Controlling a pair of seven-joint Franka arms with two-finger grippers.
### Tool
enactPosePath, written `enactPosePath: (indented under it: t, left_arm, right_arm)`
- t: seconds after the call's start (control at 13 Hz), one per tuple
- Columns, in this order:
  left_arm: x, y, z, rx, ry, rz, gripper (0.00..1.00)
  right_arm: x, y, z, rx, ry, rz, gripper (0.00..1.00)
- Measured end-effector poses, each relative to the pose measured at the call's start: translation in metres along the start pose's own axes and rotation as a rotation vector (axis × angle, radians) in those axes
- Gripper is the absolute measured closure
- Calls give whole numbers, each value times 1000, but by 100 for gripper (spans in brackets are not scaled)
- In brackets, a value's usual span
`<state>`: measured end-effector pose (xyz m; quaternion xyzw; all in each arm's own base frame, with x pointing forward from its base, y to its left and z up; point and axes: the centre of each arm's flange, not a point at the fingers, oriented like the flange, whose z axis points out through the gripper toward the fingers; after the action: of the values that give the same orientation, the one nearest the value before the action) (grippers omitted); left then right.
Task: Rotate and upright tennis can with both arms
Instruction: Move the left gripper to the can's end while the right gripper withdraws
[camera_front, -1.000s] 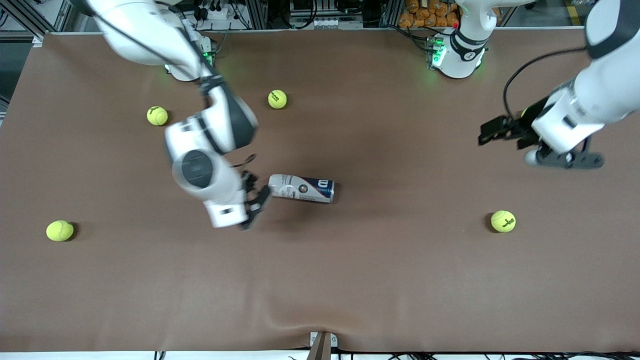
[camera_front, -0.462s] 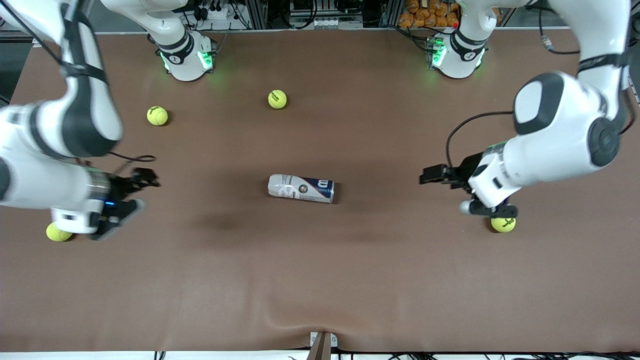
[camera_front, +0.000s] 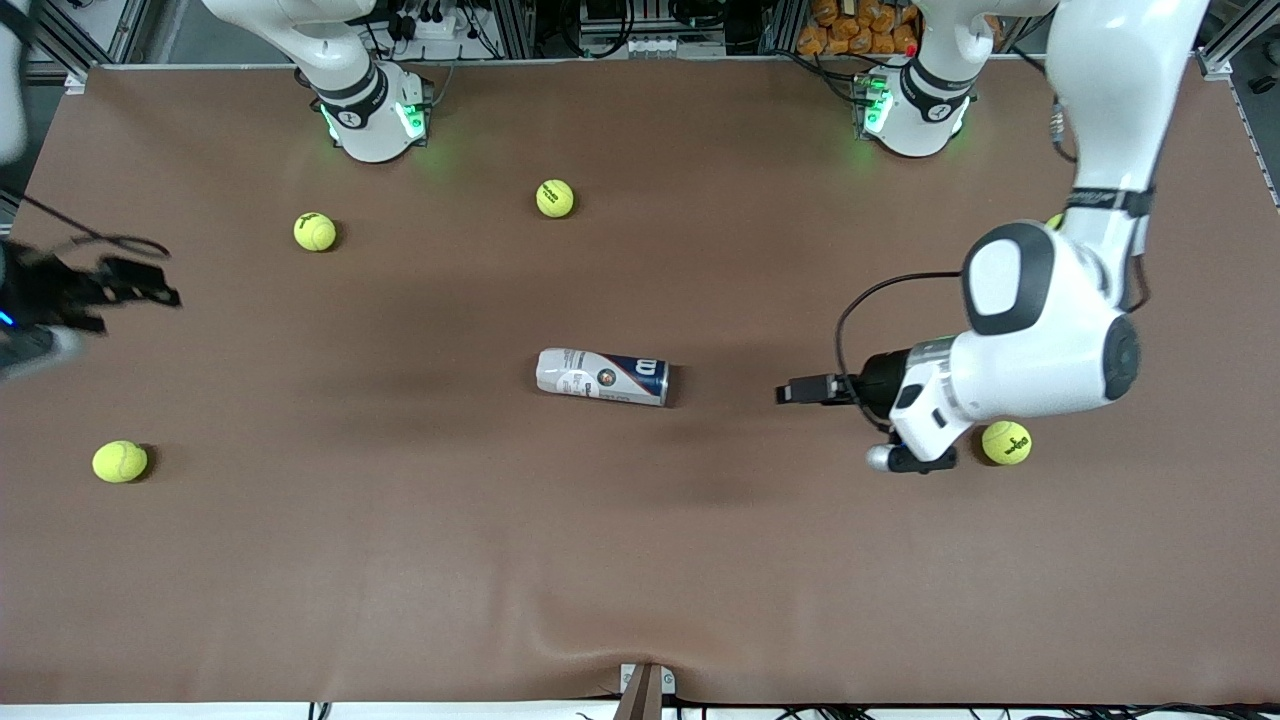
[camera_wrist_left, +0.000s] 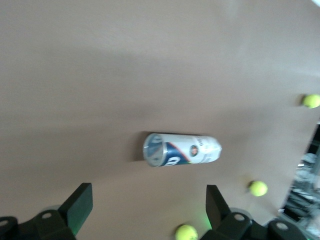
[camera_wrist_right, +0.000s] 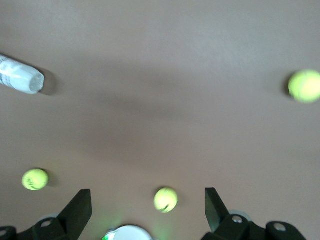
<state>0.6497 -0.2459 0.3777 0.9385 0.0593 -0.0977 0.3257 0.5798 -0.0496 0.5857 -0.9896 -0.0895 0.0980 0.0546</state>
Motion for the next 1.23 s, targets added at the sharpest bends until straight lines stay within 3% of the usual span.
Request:
enactPosePath:
  t: [0.15,0.38,1.08,1.23]
  left_arm:
    - [6,-4,27,-40,-15,-35,0]
    - [9,-7,52,-112,-43,-87,0]
    - [8,7,125,-308,-6,-230,0]
    - [4,1,150,-374,-17,-235,0]
  right_arm:
    - [-30,-10,-29,6,18,119,0]
    - [-56,-10,-53,9,58,175,0]
    - [-59,-9,-46,9,40,274,0]
    - [-62,-14,-51,-16,47,268,0]
